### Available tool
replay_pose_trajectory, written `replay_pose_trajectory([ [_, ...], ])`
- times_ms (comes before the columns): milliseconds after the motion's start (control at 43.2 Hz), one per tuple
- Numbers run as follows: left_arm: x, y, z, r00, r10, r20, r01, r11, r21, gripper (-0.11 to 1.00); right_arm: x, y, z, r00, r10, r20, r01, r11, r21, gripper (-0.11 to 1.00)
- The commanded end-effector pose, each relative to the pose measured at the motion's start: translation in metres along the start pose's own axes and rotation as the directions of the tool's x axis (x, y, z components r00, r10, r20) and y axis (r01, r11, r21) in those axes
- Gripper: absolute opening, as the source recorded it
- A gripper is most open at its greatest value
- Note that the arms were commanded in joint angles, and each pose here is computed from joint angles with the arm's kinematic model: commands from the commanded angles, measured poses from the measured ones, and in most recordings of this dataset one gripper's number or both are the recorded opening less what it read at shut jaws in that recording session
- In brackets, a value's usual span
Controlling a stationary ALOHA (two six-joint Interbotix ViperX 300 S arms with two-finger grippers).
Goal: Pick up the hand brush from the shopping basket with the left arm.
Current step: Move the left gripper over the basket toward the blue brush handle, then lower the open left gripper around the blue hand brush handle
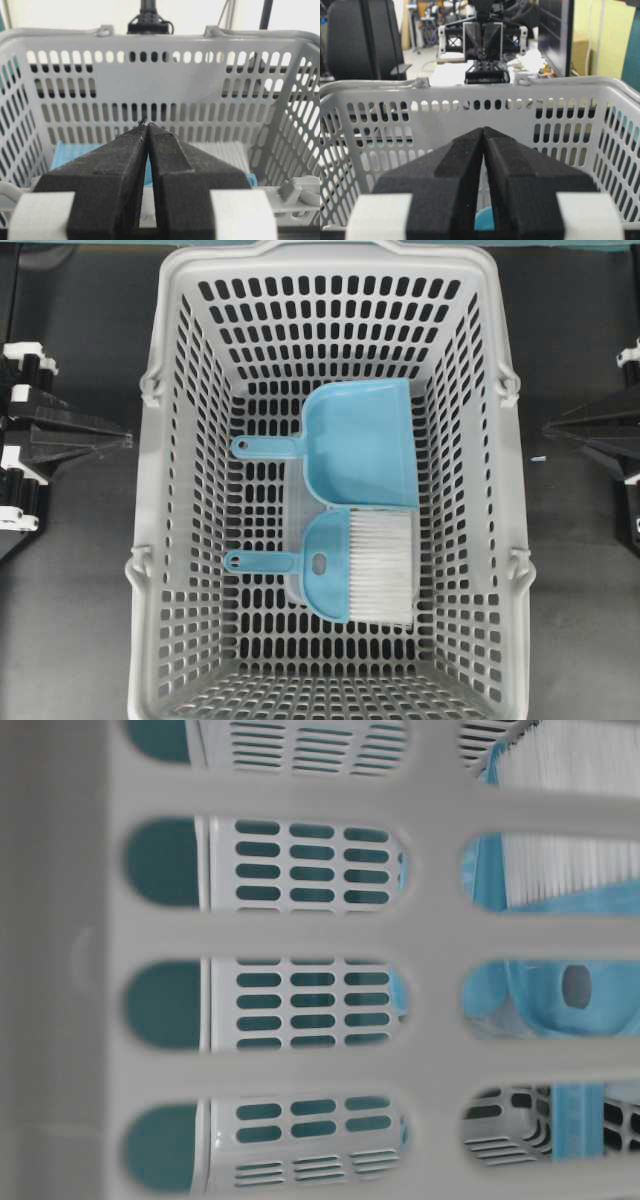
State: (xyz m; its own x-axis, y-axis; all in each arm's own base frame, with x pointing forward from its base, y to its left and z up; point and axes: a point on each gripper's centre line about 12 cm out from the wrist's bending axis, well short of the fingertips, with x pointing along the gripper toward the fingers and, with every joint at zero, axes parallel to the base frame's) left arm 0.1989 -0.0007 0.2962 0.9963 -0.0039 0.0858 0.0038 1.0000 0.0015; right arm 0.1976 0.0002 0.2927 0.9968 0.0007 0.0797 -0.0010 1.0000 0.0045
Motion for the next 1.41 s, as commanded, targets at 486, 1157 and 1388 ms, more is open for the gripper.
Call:
replay_pose_trajectory([
  [486,0.058,-0.002,0.070,0.942,-0.003,-0.337,0.007,1.000,0.011,0.00,0.007,-0.001,0.015,0.971,-0.008,-0.240,0.013,1.000,0.020,0.00],
  [1157,0.143,-0.030,0.054,0.603,-0.035,-0.797,0.018,0.999,-0.030,0.01,0.017,0.007,0.029,0.958,0.033,-0.286,-0.018,0.998,0.053,0.65],
  [1388,0.161,-0.036,0.035,0.526,-0.032,-0.850,-0.001,0.999,-0.039,0.41,0.019,0.007,0.030,0.962,0.032,-0.270,-0.014,0.997,0.069,0.74],
])
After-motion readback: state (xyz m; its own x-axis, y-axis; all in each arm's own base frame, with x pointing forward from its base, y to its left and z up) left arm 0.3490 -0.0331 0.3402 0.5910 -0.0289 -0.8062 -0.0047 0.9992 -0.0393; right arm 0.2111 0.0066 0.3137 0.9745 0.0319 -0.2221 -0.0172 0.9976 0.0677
